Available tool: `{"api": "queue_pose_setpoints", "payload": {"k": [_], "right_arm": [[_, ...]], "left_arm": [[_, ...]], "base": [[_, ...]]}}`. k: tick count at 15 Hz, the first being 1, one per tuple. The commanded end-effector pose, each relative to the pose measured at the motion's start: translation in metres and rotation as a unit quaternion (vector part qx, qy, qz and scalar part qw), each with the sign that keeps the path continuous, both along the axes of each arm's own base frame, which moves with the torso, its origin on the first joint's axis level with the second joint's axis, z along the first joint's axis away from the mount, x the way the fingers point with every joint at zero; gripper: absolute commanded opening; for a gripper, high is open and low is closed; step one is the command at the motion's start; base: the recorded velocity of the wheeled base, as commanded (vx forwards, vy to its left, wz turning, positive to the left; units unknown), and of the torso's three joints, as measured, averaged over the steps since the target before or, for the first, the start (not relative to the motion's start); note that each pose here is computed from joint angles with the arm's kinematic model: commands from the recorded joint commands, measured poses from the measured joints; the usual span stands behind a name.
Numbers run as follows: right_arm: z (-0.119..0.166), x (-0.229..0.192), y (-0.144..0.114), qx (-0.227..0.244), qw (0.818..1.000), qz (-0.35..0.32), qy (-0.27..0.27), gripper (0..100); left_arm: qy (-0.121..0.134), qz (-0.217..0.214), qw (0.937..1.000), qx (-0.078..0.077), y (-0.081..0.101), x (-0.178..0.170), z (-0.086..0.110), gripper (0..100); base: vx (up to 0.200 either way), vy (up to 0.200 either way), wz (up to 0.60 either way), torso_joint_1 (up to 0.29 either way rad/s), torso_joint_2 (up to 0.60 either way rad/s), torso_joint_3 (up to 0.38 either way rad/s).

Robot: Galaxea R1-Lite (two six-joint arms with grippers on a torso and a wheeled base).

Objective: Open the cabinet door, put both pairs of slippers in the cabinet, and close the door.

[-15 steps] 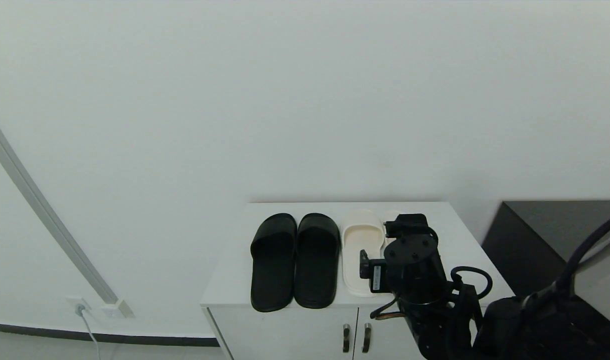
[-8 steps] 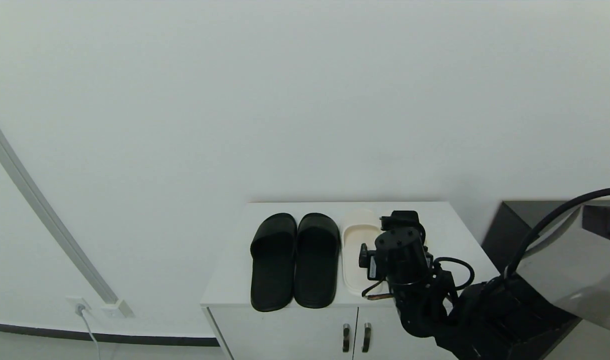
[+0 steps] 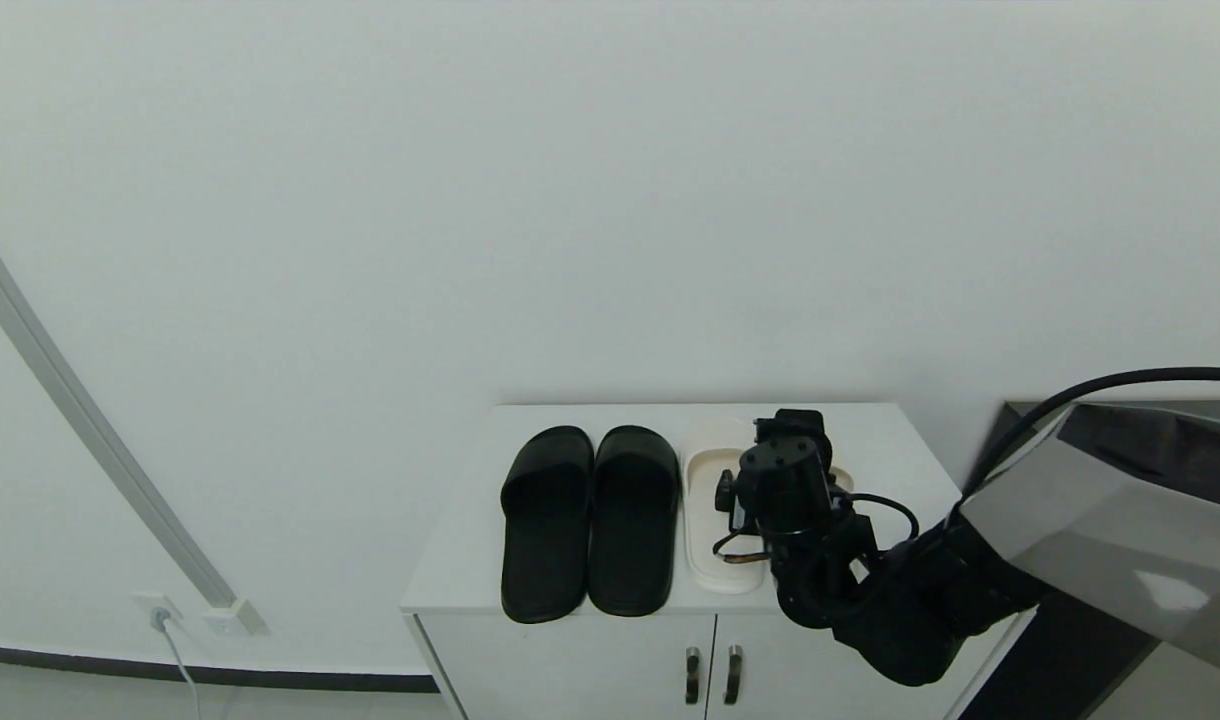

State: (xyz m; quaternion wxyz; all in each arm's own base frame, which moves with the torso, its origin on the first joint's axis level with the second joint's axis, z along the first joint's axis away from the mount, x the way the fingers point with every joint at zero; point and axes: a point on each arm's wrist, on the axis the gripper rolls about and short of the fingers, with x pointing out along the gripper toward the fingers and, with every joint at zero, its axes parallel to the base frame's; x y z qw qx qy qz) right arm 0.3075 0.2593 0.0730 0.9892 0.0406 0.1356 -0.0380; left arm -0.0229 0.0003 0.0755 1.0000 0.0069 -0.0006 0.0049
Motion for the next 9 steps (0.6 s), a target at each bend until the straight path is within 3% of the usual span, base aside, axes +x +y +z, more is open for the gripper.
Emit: {"api": "queue_pose_setpoints", "payload": {"k": [1,4,5,9], "right_arm": [[-0.0040,0.0092,0.0016,-0.001,1.000,-0.005,-0.002,100],[-0.0055,0.0145,0.0004,-0.006,1.000,-0.006,-0.003,100],[-0.0060,0.0146,0.0005,-0.006,1.000,-0.006,-0.003,0],[-0.0047,0.0154,0.0004,-0.007,1.000,-0.004,-0.008,0]], "left_arm": [[0.001,0.000,1.0000,0.000,0.0000,0.0001,0.0000,0],[0.001,0.000,1.0000,0.000,0.0000,0.0001,0.0000,0],[0.001,0.000,1.0000,0.000,0.0000,0.0001,0.0000,0],[0.001,0.000,1.0000,-0.001,0.0000,0.0001,0.0000,0]], "base": [[0.000,0.000,0.00,0.000,0.00,0.000],[0.000,0.000,0.00,0.000,0.00,0.000],[0.000,0.000,0.00,0.000,0.00,0.000],[0.000,0.000,0.00,0.000,0.00,0.000]]}}
